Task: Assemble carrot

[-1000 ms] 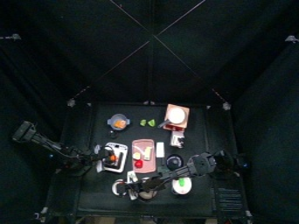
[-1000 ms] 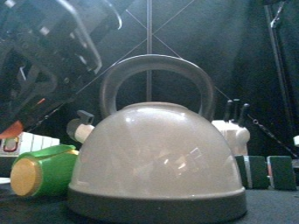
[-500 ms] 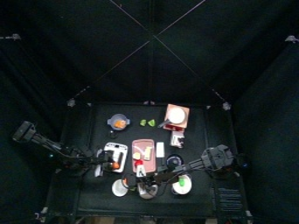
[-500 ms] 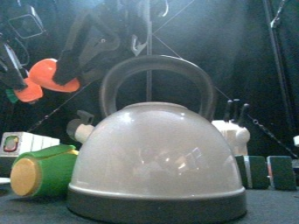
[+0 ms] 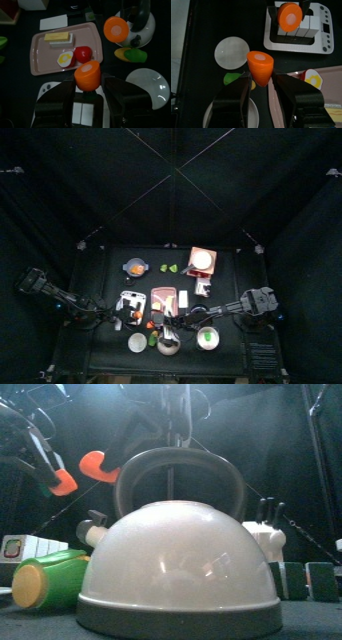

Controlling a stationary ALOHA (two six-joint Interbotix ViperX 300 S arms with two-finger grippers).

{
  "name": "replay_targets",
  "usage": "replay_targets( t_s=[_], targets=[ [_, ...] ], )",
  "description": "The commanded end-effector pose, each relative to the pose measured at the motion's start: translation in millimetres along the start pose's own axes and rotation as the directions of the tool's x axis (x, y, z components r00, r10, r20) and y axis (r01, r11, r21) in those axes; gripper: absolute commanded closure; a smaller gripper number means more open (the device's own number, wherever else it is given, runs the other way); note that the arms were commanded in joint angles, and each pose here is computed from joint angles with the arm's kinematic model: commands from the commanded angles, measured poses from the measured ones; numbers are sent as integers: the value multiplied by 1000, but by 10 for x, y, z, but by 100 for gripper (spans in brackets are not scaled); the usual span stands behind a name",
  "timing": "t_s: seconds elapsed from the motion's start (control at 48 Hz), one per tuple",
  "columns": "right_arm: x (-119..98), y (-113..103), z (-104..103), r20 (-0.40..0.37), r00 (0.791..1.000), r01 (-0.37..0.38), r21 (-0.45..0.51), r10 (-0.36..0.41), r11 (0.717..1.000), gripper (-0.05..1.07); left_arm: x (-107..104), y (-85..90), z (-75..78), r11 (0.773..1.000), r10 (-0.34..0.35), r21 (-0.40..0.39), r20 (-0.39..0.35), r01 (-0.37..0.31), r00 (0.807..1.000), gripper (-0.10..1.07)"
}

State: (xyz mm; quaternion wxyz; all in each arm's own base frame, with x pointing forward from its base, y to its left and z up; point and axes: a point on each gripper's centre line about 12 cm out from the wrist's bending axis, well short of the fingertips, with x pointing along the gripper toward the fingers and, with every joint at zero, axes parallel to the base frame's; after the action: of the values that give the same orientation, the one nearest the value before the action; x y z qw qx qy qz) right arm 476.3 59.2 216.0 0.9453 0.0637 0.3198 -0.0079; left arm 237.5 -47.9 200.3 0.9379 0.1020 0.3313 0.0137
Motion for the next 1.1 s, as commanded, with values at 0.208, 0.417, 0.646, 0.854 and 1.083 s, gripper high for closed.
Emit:
replay_targets(
  t_s=[0.208, 0.417, 0.646, 0.854, 1.083],
  targets=[
    [-388, -320, 65, 89, 996, -40, 270, 17, 962, 36, 241, 290, 116, 908, 404, 201, -188, -367, 895, 36],
    [-419, -497, 37, 80, 997, -22, 360, -8, 933, 36, 320, 284, 240, 735, 572, 463, -33, -495, 819, 36],
    [-490, -605, 71, 56, 998, 12, 377, -35, 926, 36, 223, 181, 323, 523, 693, 585, 131, -620, 709, 36],
    [-621, -747, 199, 93, 994, 21, 394, -63, 919, 36, 193, 83, 260, 328, 783, 679, 193, -656, 591, 36],
    [-646, -824, 283, 114, 991, 23, 409, -76, 912, 36, 398, -15, 108, 53, 854, 857, 227, -512, 468, 36]
  ],
)
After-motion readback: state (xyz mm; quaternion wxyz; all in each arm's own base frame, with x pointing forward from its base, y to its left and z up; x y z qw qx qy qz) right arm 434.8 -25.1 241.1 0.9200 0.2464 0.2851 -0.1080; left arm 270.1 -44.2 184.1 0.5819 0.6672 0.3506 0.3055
